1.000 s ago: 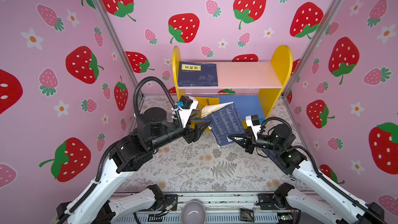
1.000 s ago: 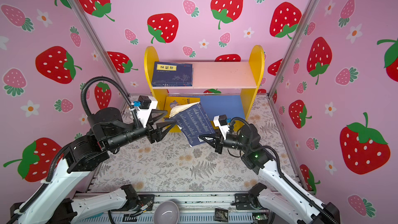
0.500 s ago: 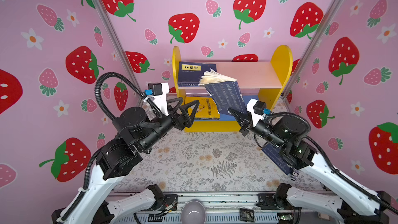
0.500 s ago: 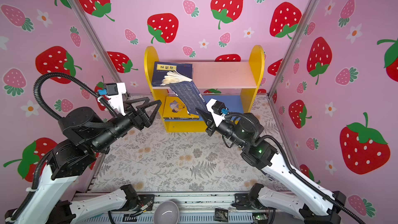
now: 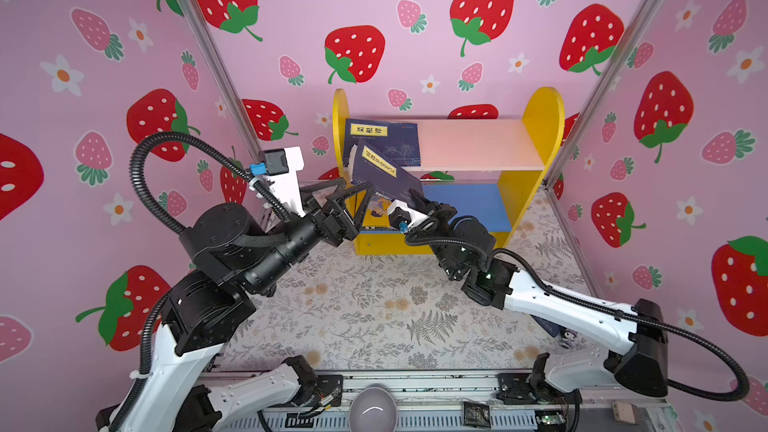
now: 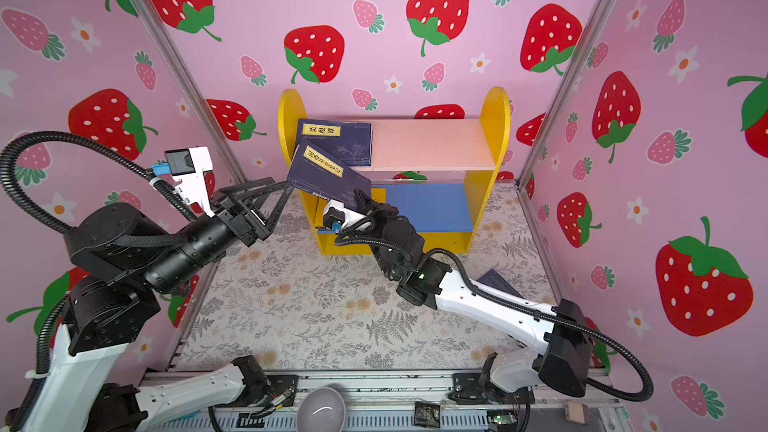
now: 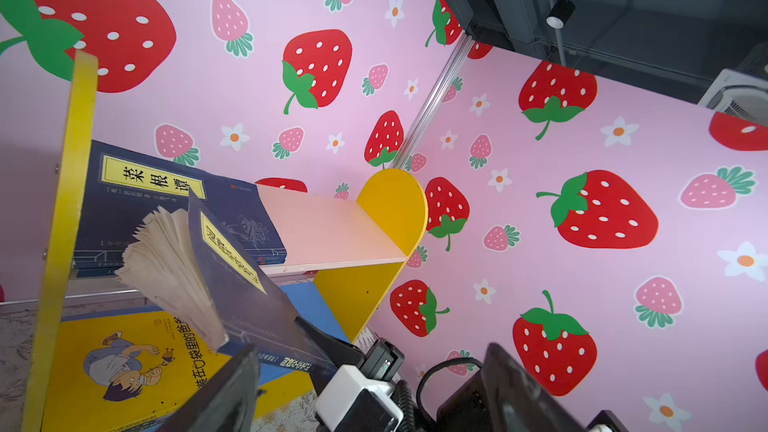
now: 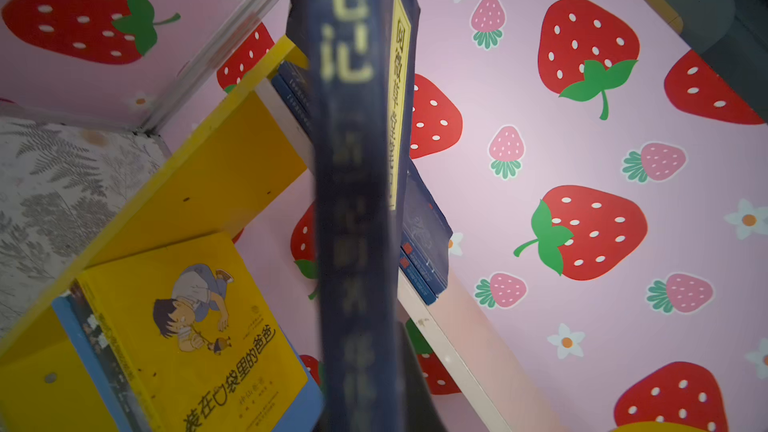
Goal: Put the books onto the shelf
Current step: 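Raise the navy book above the upper shelf with both grippers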
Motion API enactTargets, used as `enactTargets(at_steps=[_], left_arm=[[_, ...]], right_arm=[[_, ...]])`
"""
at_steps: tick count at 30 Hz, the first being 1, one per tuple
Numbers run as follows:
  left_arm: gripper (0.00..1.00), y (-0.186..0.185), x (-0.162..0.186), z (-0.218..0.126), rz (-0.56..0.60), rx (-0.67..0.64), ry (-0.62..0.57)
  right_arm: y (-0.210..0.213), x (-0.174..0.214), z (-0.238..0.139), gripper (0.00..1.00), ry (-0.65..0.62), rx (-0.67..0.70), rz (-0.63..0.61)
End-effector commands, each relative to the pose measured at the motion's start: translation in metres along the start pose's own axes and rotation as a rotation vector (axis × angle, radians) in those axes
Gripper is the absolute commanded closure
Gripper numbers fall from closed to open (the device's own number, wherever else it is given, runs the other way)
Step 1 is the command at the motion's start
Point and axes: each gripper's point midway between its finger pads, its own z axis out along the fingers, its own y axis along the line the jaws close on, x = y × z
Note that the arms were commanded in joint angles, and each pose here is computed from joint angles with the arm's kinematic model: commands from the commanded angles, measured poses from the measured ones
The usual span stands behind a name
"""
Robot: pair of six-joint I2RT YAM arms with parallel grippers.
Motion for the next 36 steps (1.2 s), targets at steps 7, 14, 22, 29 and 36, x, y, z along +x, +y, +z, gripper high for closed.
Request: enactTargets(at_steps=[7,14,22,29,36], left_arm=[[0.17,0.013,-0.018,-0.017,-0.072,-0.098,-0.04],[0.17,0.007,-0.016,-0.009,-0.073,-0.09,0.007],[0.22,0.002,-0.016,0.0,-0.065,-0.087,0.054],[0.33,0.002,-0.01,0.011,-0.086,-0.072,0.106],[0.39,0.014,-0.007,0.021,-0.137,-0.073,0.135]], right_arm=[[-0.087,-0.046,-0.043,1.0,-0.192,0.323,-0.02],[-0.079,-0.058,-0.046,1.0,-0.231,0.374,-0.131],[-0.073,-0.072,-0.049,1.0,-0.288,0.402,-0.178],[-0.074,-0.073,-0.053,1.0,-0.302,0.457,-0.205],[-0.081,-0.073,-0.064,1.0,-0.328,0.537,-0.211]])
